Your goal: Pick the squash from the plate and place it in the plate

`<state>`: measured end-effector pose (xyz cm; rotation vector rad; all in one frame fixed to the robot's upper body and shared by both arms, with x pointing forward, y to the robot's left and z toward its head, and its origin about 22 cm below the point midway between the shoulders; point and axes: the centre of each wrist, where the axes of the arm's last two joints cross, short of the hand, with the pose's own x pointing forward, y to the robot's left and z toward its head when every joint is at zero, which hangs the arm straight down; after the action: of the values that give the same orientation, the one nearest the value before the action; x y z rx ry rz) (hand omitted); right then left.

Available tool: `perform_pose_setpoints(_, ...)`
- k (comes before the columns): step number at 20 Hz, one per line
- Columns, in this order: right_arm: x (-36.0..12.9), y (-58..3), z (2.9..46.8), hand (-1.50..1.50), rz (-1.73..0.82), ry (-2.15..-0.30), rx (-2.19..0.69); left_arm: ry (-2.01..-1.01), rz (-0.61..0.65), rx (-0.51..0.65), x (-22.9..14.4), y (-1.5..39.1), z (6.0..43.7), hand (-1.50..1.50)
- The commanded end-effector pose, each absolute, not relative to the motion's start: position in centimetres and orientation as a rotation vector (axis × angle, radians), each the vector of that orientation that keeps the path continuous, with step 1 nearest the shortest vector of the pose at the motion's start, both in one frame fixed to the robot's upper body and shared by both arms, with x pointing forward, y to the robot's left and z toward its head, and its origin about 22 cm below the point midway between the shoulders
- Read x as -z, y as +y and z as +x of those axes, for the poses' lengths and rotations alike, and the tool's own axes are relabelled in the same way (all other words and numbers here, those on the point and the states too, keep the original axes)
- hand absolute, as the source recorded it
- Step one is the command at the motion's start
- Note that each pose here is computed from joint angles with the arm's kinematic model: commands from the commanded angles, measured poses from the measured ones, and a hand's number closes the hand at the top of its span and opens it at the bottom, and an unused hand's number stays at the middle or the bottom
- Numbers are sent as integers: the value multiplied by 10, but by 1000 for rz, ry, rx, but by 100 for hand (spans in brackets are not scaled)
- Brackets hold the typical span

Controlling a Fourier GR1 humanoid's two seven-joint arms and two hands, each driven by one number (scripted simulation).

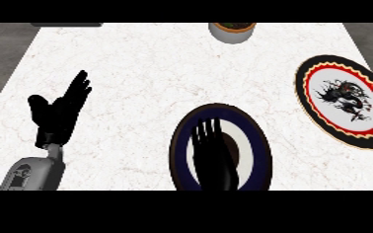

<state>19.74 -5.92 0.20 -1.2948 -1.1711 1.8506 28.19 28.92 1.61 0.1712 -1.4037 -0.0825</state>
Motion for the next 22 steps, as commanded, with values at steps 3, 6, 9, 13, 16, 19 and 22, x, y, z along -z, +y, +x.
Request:
perform_pose_setpoints(3, 13, -55, 201, 150, -1227, -1099, -2020, -1401, 174, 86, -10, 275, 289, 0)
perform_pose_setpoints(6, 29, -48, 188, 150, -1191, -1130, -2005, -1411, 180, 87, -21, 269, 287, 0)
perform_pose_setpoints(9, 24, -40, 172, 150, -1201, -1186, -1979, -1408, 185, 84, -10, 278, 276, 0)
perform_pose_setpoints(13, 15, -64, 189, 150, -1242, -1320, -1951, -1386, 177, 98, -13, 284, 268, 0)
perform_pose_setpoints(16, -17, -74, 222, 150, -1188, -1327, -1593, -1411, 184, 67, -22, 287, 288, 0)
perform_pose_setpoints(19, -29, -120, 246, 150, -1058, -1244, -1179, -1426, 175, 81, -20, 283, 282, 0)
perform_pose_setpoints(22, -47, -141, 277, 150, -1024, -1227, -912, -1449, 159, 94, -27, 277, 286, 0)
